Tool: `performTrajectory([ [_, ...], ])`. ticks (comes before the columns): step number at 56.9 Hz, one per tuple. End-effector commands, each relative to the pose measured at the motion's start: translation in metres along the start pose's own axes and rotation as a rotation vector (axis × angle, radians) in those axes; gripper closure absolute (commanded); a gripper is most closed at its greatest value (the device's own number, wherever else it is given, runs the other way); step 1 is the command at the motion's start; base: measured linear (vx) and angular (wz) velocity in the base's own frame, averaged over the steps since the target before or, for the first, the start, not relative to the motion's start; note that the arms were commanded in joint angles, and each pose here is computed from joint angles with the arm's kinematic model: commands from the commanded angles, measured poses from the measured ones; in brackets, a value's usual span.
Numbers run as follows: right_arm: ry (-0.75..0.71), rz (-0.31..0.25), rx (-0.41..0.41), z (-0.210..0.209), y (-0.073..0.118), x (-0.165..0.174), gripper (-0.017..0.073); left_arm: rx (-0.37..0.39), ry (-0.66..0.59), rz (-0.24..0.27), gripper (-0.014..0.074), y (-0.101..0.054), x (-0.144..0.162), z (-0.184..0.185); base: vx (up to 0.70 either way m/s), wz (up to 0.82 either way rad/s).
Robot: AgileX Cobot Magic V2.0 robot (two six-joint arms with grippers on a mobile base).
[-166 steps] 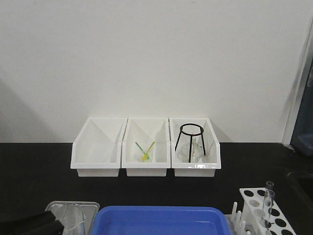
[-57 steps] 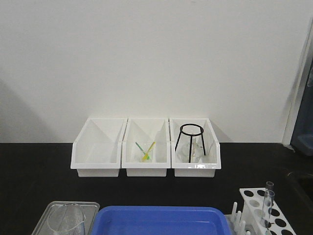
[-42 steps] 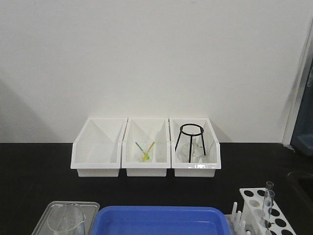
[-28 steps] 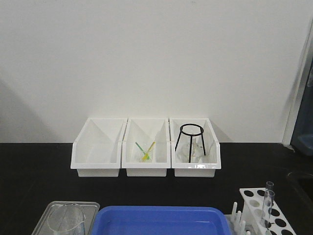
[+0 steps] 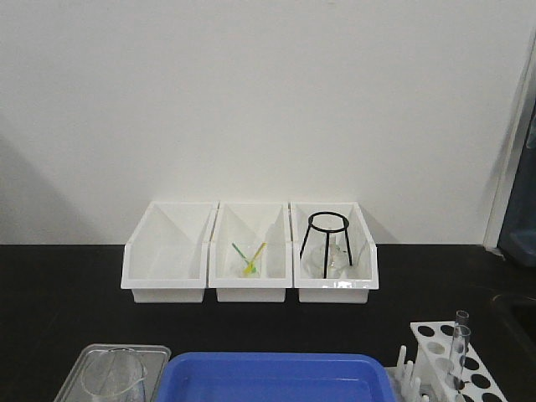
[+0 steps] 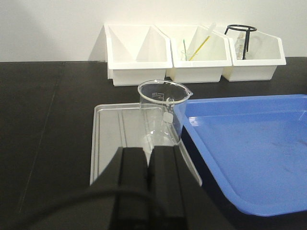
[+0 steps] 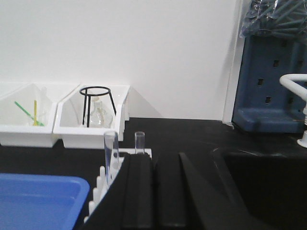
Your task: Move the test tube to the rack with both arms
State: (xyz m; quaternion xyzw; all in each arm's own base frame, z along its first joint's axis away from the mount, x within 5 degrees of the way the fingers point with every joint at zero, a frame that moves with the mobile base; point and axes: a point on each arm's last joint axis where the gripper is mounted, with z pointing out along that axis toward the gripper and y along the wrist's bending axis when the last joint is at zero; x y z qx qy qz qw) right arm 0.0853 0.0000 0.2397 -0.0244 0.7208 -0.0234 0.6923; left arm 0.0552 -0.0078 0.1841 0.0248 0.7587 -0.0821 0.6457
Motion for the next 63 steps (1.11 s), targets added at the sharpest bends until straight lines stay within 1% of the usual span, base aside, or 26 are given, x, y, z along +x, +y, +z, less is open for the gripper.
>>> performTrajectory([
  [1,-0.076,-0.056,0.015,-0.007,0.000,0.008,0.0566,0.023,-0.125,-0.011,0.0601,-0.003,-0.017,-0.004,0.00,0.00],
  [6,-0.068,-0.052,0.019,-0.014,0.001,0.034,0.0566,0.023,-0.125,-0.011,0.0601,-0.003,-0.017,-0.004,0.00,0.00],
  [10,-0.061,-0.054,0.016,-0.020,0.002,0.044,0.0566,0.023,-0.125,-0.011,0.0601,-0.003,-0.017,-0.004,0.00,0.00],
  [20,-0.094,-0.104,0.019,-0.027,0.002,0.043,0.0566,0.023,-0.125,-0.011,0.0601,-0.003,-0.017,-0.004,0.00,0.00],
  [63,-0.102,-0.105,0.020,-0.027,0.002,0.043,0.0566,0.023,-0.126,-0.011,0.0601,-0.003,-0.017,-0.004,0.00,0.00],
])
